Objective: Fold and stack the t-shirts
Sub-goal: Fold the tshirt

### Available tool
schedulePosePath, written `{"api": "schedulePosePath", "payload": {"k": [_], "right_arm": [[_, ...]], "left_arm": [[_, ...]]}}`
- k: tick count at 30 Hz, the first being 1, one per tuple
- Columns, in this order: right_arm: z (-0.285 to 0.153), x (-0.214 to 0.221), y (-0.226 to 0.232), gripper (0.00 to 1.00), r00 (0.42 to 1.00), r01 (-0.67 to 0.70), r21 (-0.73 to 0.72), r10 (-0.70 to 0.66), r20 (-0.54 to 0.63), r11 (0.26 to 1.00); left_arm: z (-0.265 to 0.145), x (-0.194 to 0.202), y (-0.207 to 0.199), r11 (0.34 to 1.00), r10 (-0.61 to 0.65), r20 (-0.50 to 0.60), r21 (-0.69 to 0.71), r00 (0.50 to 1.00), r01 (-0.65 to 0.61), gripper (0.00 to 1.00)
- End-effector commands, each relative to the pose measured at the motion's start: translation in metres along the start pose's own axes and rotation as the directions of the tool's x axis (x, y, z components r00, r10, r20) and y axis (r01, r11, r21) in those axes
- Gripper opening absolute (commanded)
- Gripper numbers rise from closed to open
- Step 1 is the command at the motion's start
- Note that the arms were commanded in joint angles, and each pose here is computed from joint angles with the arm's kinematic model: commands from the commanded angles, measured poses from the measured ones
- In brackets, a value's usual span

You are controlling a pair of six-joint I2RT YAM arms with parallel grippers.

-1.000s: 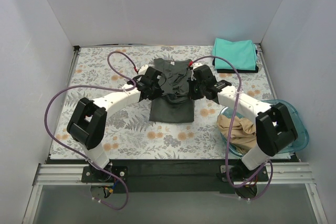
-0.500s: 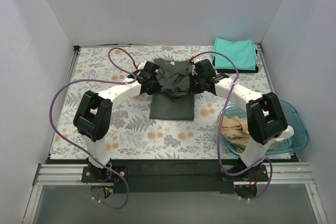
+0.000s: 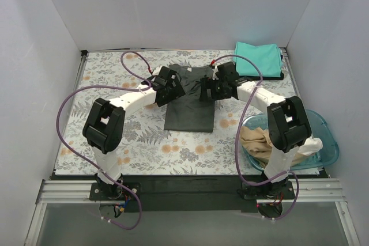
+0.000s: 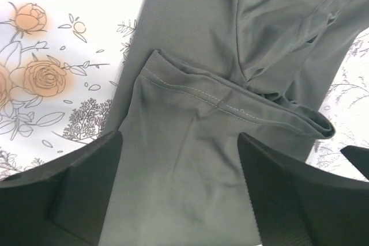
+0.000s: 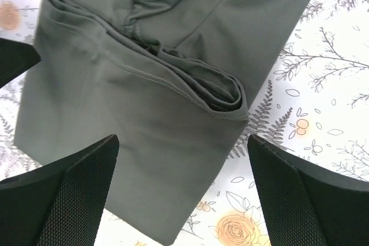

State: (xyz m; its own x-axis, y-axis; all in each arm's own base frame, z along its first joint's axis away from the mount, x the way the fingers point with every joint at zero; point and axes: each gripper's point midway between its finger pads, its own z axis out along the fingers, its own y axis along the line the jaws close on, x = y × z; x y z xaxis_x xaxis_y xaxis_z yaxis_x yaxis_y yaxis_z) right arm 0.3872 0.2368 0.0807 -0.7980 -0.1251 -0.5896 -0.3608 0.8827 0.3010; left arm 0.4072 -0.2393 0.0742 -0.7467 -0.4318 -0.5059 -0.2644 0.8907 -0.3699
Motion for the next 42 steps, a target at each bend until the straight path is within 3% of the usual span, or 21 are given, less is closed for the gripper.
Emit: {"api": "schedulePosePath", "payload": {"k": [1, 5, 9, 13, 16, 24, 30, 32, 37, 42], "right_arm": [[-0.025, -0.021, 0.020, 0.98, 0.996, 0.052, -0.075, -0.046, 0.078, 0.996], [-0.045, -0.009, 0.026, 0.98, 0.995, 0.051, -0.104, -0.042, 0.088, 0.993], [-0.064, 0.007, 0.023, 0.98, 0.993, 0.032, -0.091, -0.022, 0.118, 0.995], [-0.104, 0.006, 0.010, 0.98, 0.954, 0.013, 0.001, -0.013, 0.299, 1.000], [-0.131, 0.004, 0.008, 0.98, 0.920, 0.017, 0.015, -0.021, 0.391, 1.000], [-0.127, 0.061, 0.042, 0.98, 0.960, 0.057, -0.223, 0.008, 0.280, 0.973], [-0.107, 0.096, 0.053, 0.98, 0.984, 0.087, -0.254, -0.044, 0.171, 0.963], [-0.099, 0.106, 0.056, 0.97, 0.990, 0.100, -0.253, -0.070, 0.124, 0.962], [-0.086, 0.116, 0.061, 0.95, 0.990, 0.133, -0.228, -0.119, 0.073, 0.964], [-0.081, 0.120, 0.057, 0.95, 0.989, 0.147, -0.187, -0.139, 0.058, 0.971]], "left_arm": [[-0.033, -0.026, -0.006, 0.999, -0.028, 0.086, 0.036, 0.996, 0.025, 0.84], [-0.059, -0.027, 0.003, 0.997, -0.052, 0.114, 0.055, 0.992, 0.046, 0.86], [-0.072, -0.008, 0.018, 0.996, -0.063, 0.072, 0.068, 0.995, 0.058, 0.88], [-0.081, 0.022, 0.040, 0.995, -0.072, 0.008, 0.068, 0.997, 0.072, 0.91], [-0.092, 0.025, 0.050, 0.994, -0.089, 0.022, 0.072, 0.996, 0.087, 0.92], [-0.097, 0.071, 0.076, 0.988, -0.132, -0.092, 0.068, 0.987, 0.139, 0.93], [-0.090, 0.094, 0.086, 0.987, -0.132, -0.139, 0.069, 0.982, 0.142, 0.92], [-0.083, 0.097, 0.087, 0.989, -0.130, -0.147, 0.056, 0.981, 0.140, 0.87], [-0.065, 0.097, 0.093, 0.989, -0.144, -0.131, 0.004, 0.981, 0.146, 0.59], [-0.053, 0.095, 0.092, 0.991, -0.135, -0.123, -0.017, 0.983, 0.134, 0.51]]}}
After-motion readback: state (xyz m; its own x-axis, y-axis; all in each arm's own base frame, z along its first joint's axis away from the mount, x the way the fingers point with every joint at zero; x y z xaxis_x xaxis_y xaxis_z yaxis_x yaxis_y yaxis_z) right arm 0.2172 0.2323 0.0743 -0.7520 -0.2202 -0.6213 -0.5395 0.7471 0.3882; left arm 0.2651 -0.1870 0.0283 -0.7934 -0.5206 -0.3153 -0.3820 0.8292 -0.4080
